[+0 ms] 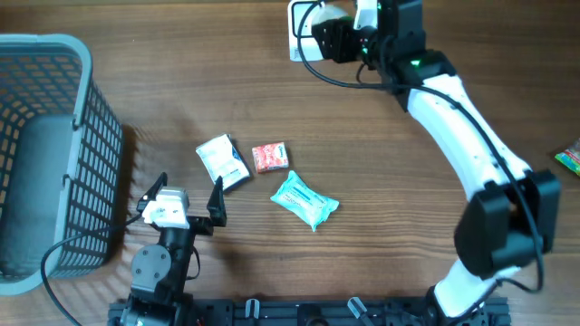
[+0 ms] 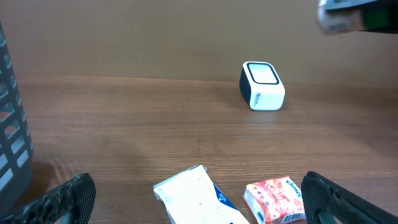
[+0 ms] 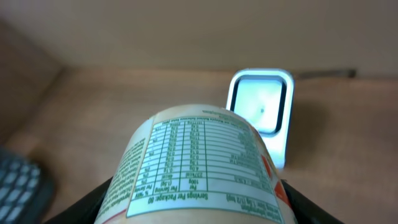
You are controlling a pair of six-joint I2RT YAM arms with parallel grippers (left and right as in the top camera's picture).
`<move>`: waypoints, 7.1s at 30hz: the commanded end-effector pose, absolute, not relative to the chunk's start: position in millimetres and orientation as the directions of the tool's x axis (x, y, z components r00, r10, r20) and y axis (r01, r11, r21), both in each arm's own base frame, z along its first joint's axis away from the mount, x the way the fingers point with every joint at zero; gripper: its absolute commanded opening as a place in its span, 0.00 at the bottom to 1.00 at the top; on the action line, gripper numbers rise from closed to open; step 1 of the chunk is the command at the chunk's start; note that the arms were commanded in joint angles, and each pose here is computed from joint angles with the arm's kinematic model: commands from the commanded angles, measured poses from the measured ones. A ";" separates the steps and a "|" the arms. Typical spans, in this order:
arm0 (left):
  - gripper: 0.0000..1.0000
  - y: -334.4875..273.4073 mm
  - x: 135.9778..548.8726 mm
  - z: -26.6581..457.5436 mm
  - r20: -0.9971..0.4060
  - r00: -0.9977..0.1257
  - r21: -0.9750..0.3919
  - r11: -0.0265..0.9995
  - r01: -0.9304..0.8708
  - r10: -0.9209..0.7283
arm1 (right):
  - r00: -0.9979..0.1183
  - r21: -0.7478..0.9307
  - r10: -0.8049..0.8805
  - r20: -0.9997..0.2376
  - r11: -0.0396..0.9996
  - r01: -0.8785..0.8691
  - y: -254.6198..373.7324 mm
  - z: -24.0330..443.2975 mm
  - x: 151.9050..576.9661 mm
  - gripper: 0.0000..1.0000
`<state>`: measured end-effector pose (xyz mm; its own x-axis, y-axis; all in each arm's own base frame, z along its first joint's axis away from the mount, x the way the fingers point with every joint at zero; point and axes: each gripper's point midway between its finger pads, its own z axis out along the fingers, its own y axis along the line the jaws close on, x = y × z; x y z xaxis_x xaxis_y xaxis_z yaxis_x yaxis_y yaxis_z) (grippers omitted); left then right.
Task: Scan the item barcode
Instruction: 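Carry the Knorr container with the right gripper toward the scanner, then move the Knorr container right and set it at the table's right edge, then reach the right gripper to the red tissue pack and grasp it, then lift the red tissue pack and hold it over the scanner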
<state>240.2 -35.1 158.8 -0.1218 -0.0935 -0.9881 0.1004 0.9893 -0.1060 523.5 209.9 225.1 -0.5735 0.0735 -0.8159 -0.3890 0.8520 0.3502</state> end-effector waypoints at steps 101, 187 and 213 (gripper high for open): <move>1.00 -34.8 240.3 157.4 -0.987 -0.120 -0.115 0.989 0.096 -0.104 | -0.938 0.643 -0.336 -0.088 0.700 -0.311 296.6 13.1 348.9 0.79; 1.00 -34.8 240.3 157.4 -0.987 -0.120 -0.115 0.989 0.096 -0.104 | -0.474 0.157 -0.005 -0.881 0.940 -0.302 183.8 252.9 598.2 0.05; 1.00 -34.8 240.3 157.4 -0.987 -0.120 -0.115 0.989 0.096 -0.104 | -0.231 -0.182 -0.316 -0.920 0.869 -0.461 230.7 127.8 660.1 0.05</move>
<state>240.2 -35.1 158.5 -0.1225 -0.0933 -0.9881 0.1003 0.9893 -0.1059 651.5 250.6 130.0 -0.2088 -0.3395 -0.9171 -0.4997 0.8432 -0.1984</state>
